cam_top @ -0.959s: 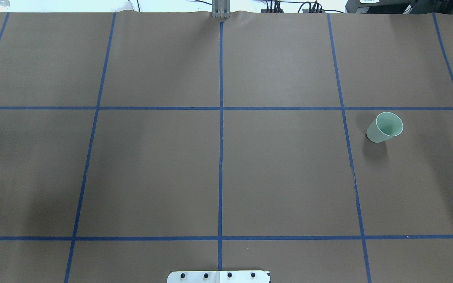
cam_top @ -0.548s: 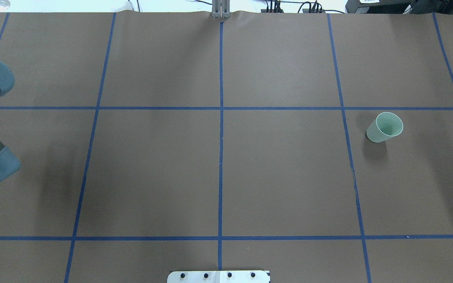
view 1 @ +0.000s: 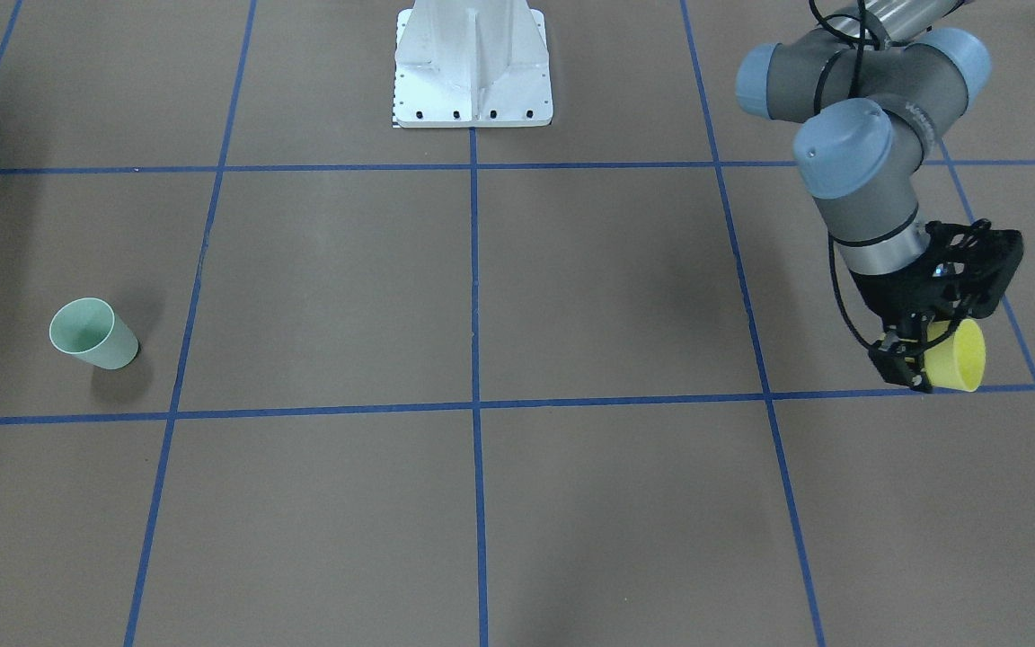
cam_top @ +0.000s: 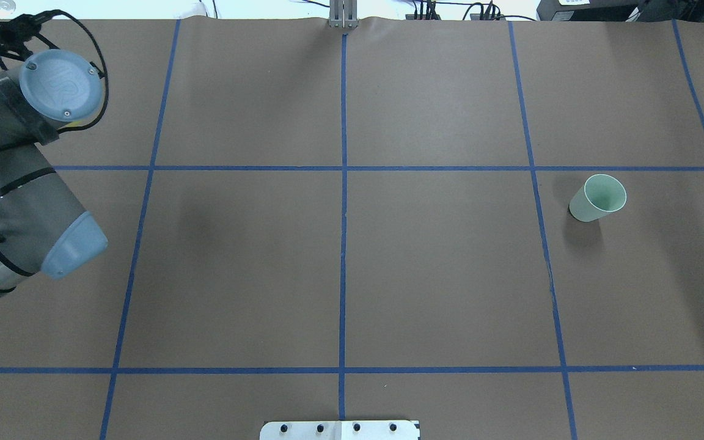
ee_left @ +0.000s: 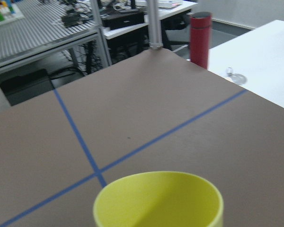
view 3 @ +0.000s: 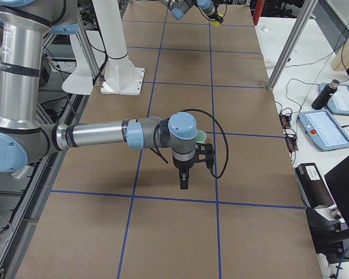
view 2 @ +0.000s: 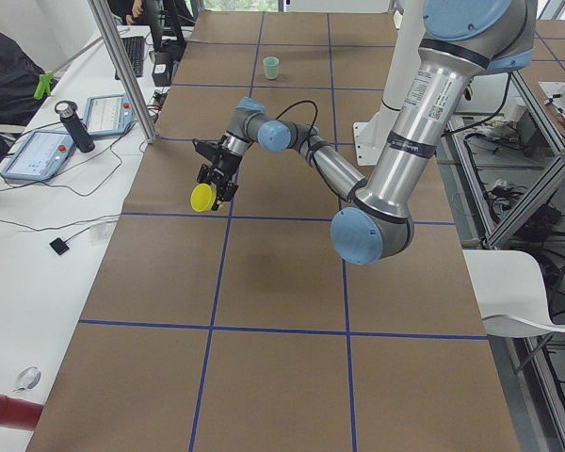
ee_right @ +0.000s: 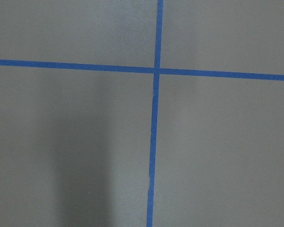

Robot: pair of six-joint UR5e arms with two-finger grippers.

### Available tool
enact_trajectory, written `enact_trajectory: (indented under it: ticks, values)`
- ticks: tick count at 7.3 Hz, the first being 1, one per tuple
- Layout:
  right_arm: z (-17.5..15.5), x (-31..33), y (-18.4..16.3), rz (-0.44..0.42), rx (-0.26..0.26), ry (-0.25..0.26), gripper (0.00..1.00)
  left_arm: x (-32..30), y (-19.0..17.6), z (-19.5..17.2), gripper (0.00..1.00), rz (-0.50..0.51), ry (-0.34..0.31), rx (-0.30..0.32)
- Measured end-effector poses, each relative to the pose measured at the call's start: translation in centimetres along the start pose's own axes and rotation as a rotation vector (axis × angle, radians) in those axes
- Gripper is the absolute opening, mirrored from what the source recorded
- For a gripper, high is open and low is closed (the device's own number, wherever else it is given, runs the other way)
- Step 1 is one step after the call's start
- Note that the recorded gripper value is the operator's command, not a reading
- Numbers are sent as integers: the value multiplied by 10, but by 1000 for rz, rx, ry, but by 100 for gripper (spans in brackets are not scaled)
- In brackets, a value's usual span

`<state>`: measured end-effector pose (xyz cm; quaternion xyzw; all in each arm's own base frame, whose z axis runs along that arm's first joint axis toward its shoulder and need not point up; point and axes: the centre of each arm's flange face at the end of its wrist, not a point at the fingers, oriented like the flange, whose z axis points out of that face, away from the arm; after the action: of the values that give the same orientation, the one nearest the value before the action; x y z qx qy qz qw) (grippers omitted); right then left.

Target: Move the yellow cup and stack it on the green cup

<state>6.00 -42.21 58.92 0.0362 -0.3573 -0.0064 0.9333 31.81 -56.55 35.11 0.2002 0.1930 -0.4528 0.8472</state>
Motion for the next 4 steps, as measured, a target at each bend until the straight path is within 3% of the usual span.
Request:
enact_trajectory:
  ticks: [2, 4]
  values:
    - [5, 0, 1, 5, -11, -37, 100, 41, 45, -51, 45, 130, 296, -16]
    - [7, -3, 0, 5, -15, -80, 100, 63, 92, -101, 38, 310, 571, -27]
